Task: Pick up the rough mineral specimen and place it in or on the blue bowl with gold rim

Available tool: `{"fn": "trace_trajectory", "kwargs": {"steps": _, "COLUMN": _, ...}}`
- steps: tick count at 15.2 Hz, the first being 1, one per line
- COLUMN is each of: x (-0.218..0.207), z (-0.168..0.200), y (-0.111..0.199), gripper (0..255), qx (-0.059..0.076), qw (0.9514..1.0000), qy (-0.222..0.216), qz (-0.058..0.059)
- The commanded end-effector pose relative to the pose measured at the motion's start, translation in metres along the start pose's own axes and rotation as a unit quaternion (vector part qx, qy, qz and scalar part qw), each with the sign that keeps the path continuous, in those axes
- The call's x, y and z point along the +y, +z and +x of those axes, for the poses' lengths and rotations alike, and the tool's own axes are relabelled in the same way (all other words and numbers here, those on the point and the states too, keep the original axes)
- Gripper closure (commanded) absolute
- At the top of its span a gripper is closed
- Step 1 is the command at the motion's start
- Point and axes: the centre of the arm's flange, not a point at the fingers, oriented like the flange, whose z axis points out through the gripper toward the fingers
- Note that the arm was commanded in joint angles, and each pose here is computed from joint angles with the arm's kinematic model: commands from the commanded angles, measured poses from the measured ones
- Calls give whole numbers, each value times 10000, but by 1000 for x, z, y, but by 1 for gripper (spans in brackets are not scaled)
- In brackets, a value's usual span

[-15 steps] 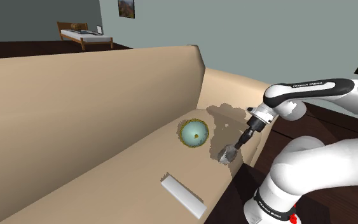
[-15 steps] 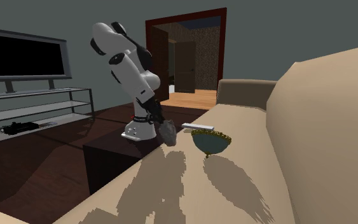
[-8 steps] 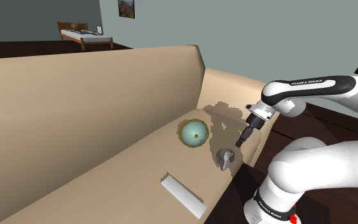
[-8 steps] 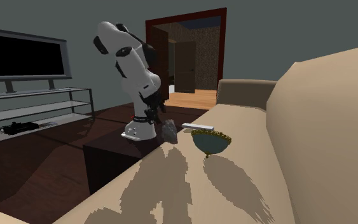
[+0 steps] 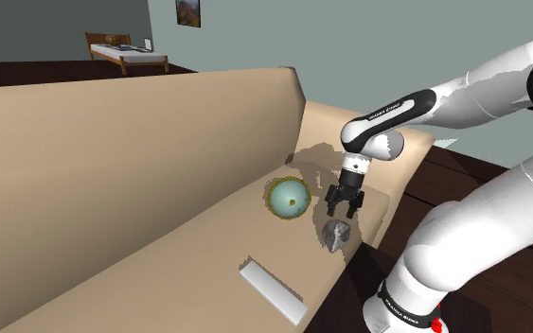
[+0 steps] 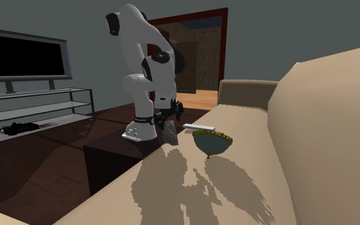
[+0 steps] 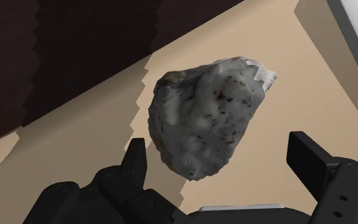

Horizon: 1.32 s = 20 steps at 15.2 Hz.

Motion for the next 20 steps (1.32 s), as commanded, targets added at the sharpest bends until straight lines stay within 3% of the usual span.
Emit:
{"fn": "trace_trajectory", "kwargs": {"steps": 1, "x": 1, "z": 3, "y": 10, "gripper": 0, "qx": -50, "qw": 9999, "qy": 152, "qz": -31}}
{"fn": "trace_trajectory", "kwargs": {"steps": 5, "x": 1, "z": 3, "y": 34, "gripper": 0, "qx": -50, "qw": 9999, "qy": 152, "qz": -31}}
{"fn": "trace_trajectory", "kwargs": {"steps": 13, "x": 1, "z": 3, "y": 34, "gripper": 0, "qx": -51, "qw": 9999, "qy": 152, "qz": -31}}
{"fn": "trace_trajectory", "kwargs": {"steps": 14, "x": 1, "z": 3, "y": 34, "gripper": 255, "qx": -51, "qw": 9999, "qy": 152, "qz": -31}}
{"fn": "trace_trajectory", "kwargs": {"steps": 20, "x": 1, "z": 3, "y": 34, "gripper": 255, "qx": -51, "qw": 9999, "qy": 152, "qz": -31}}
